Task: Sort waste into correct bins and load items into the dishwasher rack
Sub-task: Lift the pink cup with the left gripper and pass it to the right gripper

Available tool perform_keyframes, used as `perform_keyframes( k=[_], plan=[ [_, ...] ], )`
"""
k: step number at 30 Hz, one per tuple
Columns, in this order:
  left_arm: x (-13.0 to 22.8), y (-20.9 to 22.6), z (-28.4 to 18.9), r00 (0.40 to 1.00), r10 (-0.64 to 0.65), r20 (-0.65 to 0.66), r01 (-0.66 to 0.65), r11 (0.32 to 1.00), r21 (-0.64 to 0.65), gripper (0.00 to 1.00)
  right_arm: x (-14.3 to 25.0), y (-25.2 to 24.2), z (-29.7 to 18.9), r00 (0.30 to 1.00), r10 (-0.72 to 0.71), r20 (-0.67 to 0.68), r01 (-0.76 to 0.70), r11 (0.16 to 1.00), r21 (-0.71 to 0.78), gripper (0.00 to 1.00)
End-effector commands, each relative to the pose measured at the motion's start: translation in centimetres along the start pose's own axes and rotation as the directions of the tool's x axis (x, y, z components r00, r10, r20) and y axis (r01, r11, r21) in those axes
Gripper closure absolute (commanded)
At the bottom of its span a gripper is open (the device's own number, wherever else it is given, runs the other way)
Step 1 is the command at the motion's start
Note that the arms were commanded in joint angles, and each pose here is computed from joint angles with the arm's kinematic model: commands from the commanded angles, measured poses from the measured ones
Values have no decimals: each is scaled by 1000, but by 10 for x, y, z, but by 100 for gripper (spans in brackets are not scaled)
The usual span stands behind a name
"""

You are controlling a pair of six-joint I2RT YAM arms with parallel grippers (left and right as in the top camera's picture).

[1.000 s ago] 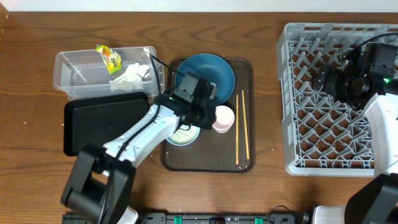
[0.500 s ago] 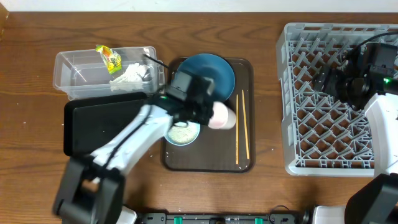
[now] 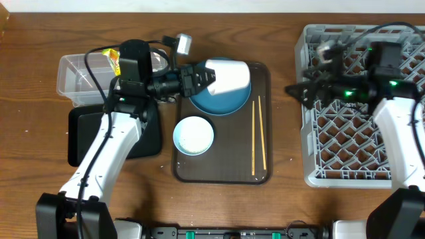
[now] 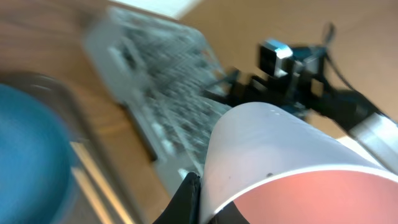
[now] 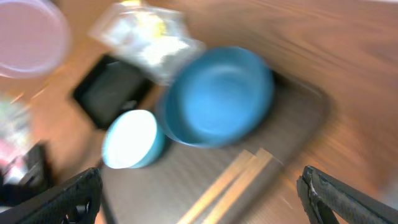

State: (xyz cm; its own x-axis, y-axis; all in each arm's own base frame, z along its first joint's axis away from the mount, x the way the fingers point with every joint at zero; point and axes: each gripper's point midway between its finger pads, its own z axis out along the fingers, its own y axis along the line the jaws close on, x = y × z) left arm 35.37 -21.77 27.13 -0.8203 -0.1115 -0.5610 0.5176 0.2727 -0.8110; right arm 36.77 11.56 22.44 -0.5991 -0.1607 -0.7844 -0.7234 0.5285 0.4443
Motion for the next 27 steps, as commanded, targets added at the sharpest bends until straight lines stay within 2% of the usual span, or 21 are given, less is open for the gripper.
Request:
perform_keyframes(
  k=[1, 7, 18, 24, 27],
  plan=[
    [20, -29, 6, 992, -38, -120, 56, 988, 144, 94, -13, 52, 10, 981, -175, 85, 189, 961, -202, 1],
    [27, -35, 13, 989, -33, -145, 56, 986, 159, 94, -15, 93, 30, 956, -268, 120, 293, 897, -331, 1],
    [28, -36, 15, 988, -34, -151, 59, 985, 161, 94, -31, 136, 20, 919, -280, 278, 388, 772, -503, 2],
    [28, -36, 15, 988, -34, -151, 59, 985, 161, 94, -32, 145, 20, 915, -280, 291, 398, 749, -530, 7],
    [30, -37, 16, 987, -32, -156, 58, 985, 164, 94, -32, 149, 24, 909, -297, 294, 414, 737, -534, 13]
  ],
)
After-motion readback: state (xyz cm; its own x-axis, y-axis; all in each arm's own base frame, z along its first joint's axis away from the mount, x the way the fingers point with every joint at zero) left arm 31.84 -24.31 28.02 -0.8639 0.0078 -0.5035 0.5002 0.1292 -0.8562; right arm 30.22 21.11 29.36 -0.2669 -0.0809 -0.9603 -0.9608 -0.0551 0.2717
